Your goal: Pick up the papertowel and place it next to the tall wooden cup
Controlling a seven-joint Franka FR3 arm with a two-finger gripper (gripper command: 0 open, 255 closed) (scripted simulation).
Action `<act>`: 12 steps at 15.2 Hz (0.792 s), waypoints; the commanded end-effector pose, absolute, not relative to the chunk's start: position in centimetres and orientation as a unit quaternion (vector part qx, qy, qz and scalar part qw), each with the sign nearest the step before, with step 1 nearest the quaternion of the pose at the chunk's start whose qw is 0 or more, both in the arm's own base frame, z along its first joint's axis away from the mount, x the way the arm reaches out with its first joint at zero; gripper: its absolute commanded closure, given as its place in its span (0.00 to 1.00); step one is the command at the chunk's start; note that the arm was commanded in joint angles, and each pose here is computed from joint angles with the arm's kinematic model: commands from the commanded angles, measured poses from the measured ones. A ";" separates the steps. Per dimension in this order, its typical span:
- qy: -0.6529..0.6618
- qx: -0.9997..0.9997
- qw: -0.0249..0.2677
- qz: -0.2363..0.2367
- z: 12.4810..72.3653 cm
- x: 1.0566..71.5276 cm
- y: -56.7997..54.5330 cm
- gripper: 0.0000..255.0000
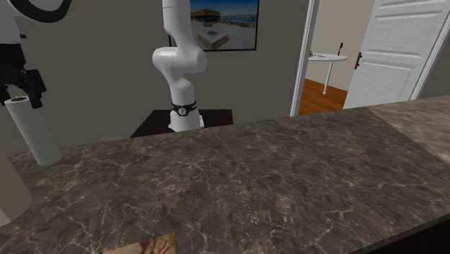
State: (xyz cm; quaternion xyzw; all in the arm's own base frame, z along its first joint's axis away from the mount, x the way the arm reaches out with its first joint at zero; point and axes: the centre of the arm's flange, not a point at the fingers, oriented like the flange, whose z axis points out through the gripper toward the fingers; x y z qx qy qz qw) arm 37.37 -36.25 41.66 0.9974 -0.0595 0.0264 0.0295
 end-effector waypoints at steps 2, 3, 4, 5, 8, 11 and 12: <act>-0.060 0.997 0.029 0.026 43.0 37.3 -36.2 0.00; -0.060 0.997 0.029 0.026 44.3 37.2 -36.1 0.00; -0.060 0.997 0.029 0.026 45.6 37.2 -36.0 0.00; -0.060 0.997 0.029 0.026 46.6 37.1 -35.9 0.00; -0.060 0.997 0.029 0.026 46.6 37.1 -35.9 0.00; -0.060 0.997 0.029 0.026 46.6 37.1 -35.9 0.00; -0.060 0.997 0.029 0.026 46.6 37.1 -35.9 0.00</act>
